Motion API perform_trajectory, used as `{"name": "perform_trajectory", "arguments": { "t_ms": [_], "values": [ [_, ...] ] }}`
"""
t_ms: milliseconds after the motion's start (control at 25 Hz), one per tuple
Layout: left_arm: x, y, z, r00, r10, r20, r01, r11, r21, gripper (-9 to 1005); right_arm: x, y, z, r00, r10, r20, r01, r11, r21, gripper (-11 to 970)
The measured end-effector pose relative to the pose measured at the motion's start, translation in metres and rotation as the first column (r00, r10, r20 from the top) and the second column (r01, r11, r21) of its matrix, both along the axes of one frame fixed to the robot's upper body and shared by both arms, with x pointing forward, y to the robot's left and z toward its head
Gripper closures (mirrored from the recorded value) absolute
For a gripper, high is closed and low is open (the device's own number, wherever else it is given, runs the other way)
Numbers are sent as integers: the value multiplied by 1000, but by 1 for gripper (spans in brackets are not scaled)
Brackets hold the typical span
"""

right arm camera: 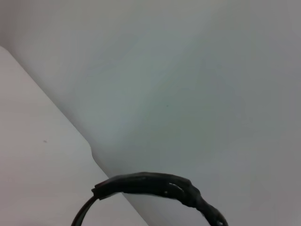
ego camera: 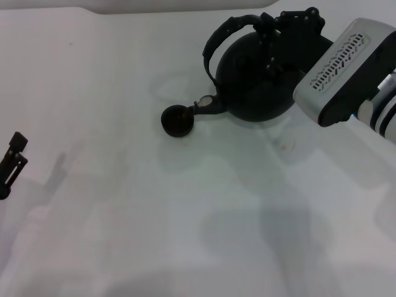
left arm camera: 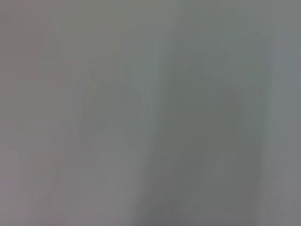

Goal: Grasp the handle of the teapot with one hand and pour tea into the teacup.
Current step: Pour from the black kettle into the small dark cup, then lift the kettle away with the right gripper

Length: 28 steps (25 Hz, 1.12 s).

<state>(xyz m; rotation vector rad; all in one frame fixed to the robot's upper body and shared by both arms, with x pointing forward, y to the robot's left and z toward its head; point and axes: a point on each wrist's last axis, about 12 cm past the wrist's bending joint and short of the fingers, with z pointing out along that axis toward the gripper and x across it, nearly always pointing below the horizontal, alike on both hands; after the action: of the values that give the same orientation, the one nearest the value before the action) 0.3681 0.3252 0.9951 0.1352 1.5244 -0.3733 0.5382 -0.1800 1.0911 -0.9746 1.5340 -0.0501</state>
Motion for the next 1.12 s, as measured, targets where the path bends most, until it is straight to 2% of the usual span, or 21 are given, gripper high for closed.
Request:
{"name": "perform_trajectory", "arguments": {
  "t_ms": [1120],
  "values": [
    [1, 0, 0, 1000, -1, 0, 1, 1000, 1, 196, -2, 1, 4, 999, 7, 32, -6, 999, -39, 840]
  ]
}}
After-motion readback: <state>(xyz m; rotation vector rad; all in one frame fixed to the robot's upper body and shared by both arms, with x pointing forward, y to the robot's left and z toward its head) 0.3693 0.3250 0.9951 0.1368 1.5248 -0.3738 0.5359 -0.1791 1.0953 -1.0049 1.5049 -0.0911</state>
